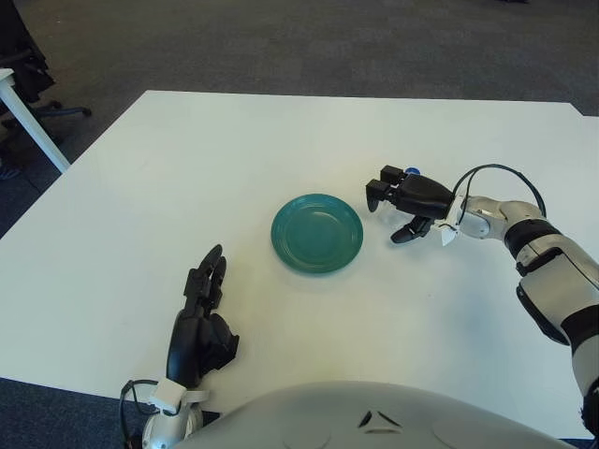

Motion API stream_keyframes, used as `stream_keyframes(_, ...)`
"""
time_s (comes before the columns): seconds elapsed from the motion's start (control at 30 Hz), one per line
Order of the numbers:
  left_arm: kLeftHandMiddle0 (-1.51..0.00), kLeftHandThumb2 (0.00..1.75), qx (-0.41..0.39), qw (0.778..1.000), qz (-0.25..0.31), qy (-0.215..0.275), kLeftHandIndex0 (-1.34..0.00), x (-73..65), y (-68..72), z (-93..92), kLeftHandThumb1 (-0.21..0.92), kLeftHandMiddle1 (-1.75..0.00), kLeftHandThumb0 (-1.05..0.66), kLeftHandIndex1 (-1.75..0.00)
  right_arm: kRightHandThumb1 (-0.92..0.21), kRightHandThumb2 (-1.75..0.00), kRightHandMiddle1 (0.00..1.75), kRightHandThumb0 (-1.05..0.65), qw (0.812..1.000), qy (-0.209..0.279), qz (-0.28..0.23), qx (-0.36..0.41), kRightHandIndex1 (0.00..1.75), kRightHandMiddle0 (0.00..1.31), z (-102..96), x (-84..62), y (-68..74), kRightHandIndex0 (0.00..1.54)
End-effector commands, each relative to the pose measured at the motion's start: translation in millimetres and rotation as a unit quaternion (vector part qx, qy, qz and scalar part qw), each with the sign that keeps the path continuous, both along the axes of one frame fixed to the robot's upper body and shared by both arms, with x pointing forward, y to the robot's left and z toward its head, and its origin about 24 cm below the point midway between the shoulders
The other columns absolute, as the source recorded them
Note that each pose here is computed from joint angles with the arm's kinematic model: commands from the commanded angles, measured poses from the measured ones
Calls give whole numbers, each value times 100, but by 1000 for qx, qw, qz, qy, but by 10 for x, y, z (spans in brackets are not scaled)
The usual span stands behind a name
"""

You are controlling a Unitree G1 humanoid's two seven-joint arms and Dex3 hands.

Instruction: Put the bottle into the plate.

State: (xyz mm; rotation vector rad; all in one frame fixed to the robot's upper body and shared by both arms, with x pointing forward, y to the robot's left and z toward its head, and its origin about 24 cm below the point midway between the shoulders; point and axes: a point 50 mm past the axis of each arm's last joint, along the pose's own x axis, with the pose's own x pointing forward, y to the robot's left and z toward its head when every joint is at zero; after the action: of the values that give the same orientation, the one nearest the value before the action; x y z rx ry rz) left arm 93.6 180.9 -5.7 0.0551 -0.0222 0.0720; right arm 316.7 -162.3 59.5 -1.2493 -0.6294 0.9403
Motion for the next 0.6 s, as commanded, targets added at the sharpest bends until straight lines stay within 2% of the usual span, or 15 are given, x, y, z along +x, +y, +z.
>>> stream_keyframes(0.0, -25, 104, -1, 999, 9, 36, 0, -68, 46, -113, 92, -2, -91, -55, -24, -141, 175, -50, 1000, -13, 14, 1, 175, 67, 19, -6, 35, 104)
stream_keyframes(0.2, -26, 104, -1, 999, 10, 38, 0, -64, 59, -115, 92, -2, -91, -56, -18, -148, 175, -53, 999, -18, 32, 4, 175, 72, 45, -19, 66, 114)
stream_keyframes(0.57, -27, 103, 2, 999, 10, 39, 0, -51, 79, -122, 92, -2, -92, -56, -15, -152, 175, -54, 999, -16, 42, 17, 175, 75, 60, -32, 102, 117)
